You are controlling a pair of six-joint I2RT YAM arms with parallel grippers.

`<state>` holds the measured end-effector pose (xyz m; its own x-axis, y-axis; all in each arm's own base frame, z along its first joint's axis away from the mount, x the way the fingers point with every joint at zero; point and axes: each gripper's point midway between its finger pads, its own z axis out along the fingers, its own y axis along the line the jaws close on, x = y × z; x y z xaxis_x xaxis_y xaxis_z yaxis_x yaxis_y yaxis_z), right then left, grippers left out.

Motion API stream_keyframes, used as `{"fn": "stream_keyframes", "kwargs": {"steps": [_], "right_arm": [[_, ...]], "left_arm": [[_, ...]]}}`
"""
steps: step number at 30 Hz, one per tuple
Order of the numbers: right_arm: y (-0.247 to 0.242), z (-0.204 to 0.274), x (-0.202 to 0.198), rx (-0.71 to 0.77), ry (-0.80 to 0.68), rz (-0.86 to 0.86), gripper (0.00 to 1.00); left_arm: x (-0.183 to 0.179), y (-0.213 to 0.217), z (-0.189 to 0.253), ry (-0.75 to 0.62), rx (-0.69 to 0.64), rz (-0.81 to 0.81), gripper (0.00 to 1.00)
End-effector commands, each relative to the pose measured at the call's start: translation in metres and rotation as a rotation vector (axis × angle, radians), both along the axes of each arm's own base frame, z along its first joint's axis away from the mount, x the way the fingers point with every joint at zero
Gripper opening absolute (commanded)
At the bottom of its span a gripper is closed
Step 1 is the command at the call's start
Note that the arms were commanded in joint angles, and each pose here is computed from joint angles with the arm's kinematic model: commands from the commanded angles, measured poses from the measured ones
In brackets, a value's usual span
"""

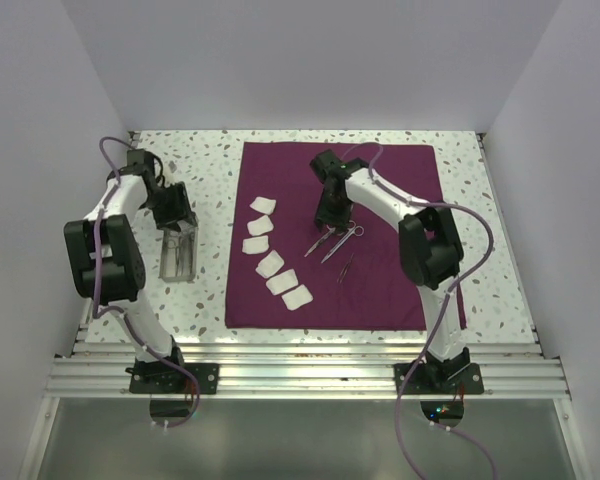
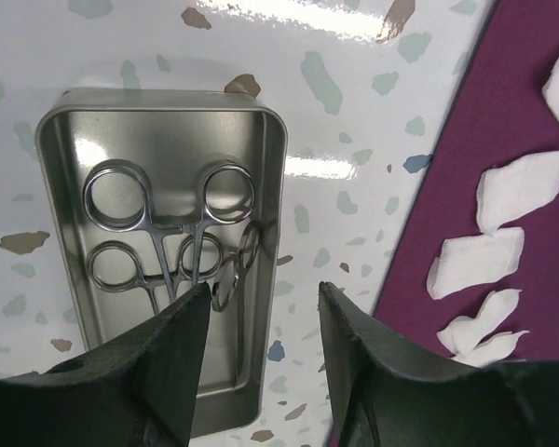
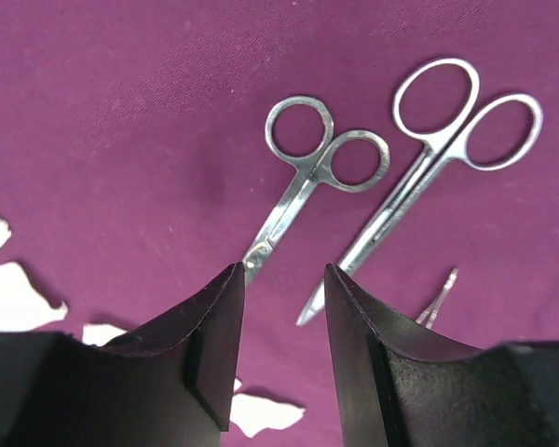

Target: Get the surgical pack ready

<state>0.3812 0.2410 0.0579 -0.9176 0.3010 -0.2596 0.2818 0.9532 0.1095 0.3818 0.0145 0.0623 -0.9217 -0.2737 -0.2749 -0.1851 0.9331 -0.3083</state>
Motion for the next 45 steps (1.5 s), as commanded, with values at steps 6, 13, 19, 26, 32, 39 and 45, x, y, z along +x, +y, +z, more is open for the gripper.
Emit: {"fn": "stream_keyframes", "kwargs": {"steps": [6,13,19,26,32,39,45], "right_arm": [[0.014,-0.016,-0.010,-0.017,0.066,-0.090,0.43],[0.025,-0.029,-0.017,-0.026,0.090,-0.088,0.43],[0.028,-0.037,-0.019,-0.036,0.100,-0.113,0.40],[0.028,-0.050,-0.018,-0.044,0.111,-0.135,0.39],[0.028,-0.059,-0.022,-0.055,0.147,-0.149,0.31],[0.025,-0.053,-0.024,-0.057,0.144,-0.143,0.13],[0.023,-0.048,-0.029,-0.057,0.148,-0.130,0.03]], "left_arm": [[0.021,0.012,0.072,-0.196,0.076,0.120,0.58],[0.020,0.014,0.085,-0.257,0.100,0.132,0.59],[0.017,0.003,0.083,-0.256,0.073,0.109,0.59],[0.013,-0.004,0.085,-0.264,0.047,0.090,0.59],[0.005,-0.021,0.080,-0.255,0.033,0.063,0.59],[0.003,-0.028,0.082,-0.252,0.025,0.047,0.58],[0.000,-0.031,0.082,-0.245,0.025,0.040,0.57]]}}
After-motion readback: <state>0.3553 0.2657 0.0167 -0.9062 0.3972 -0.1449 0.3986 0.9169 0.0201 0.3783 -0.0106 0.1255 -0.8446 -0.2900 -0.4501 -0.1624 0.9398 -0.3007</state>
